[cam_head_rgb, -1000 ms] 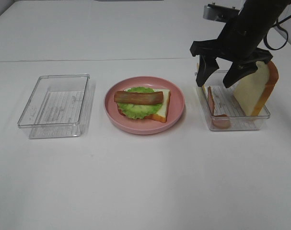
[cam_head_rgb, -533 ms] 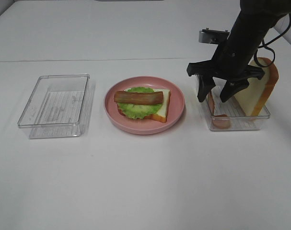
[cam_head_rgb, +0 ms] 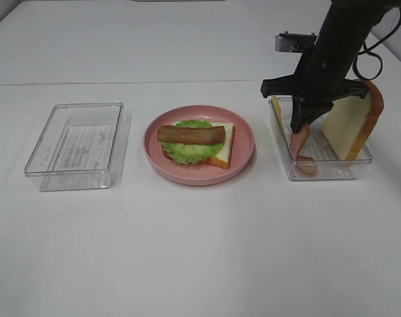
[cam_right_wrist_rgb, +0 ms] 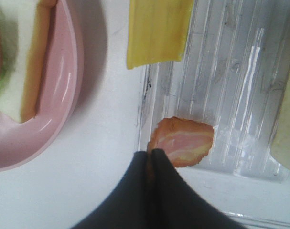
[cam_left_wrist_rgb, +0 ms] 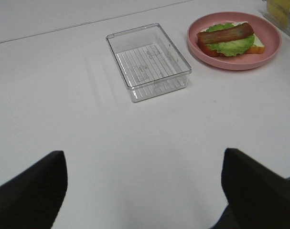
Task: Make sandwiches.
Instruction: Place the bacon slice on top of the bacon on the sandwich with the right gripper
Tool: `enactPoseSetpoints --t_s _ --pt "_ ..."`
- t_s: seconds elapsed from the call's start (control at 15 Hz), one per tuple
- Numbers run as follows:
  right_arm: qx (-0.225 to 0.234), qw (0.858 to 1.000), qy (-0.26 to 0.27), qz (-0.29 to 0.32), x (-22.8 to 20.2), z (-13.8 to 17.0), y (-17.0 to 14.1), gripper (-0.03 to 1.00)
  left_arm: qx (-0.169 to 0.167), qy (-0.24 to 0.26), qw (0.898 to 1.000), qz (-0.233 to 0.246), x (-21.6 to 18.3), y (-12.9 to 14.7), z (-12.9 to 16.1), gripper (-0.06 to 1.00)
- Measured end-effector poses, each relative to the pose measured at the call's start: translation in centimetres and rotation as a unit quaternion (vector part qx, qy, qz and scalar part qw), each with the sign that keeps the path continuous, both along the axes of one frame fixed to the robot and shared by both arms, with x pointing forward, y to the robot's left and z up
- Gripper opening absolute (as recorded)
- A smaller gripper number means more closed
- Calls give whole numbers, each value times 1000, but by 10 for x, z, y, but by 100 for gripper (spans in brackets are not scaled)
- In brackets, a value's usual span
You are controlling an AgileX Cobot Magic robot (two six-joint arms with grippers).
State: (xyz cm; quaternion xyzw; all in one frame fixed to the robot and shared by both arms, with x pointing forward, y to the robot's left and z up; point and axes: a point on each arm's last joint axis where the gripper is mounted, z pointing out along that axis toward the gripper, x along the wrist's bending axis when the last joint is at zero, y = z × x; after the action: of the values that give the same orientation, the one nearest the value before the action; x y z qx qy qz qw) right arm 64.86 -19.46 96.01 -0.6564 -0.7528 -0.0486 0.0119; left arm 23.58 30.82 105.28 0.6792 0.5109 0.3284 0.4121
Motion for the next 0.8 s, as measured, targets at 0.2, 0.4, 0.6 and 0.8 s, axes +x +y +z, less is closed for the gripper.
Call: enactPoseSetpoints --t_s 0.2,0.4,0.6,0.8 --pt "3 1000 -4 3 -2 26 0 0 0 0 1000 0 0 0 0 83" --pt "36 999 -39 12 -11 73 3 0 0 0 1000 0 0 0 0 83" --pt "103 992 -63 35 -27 111 10 0 0 0 1000 0 0 0 0 83" --pt "226 969 -68 69 -34 126 35 0 0 0 1000 0 0 0 0 83"
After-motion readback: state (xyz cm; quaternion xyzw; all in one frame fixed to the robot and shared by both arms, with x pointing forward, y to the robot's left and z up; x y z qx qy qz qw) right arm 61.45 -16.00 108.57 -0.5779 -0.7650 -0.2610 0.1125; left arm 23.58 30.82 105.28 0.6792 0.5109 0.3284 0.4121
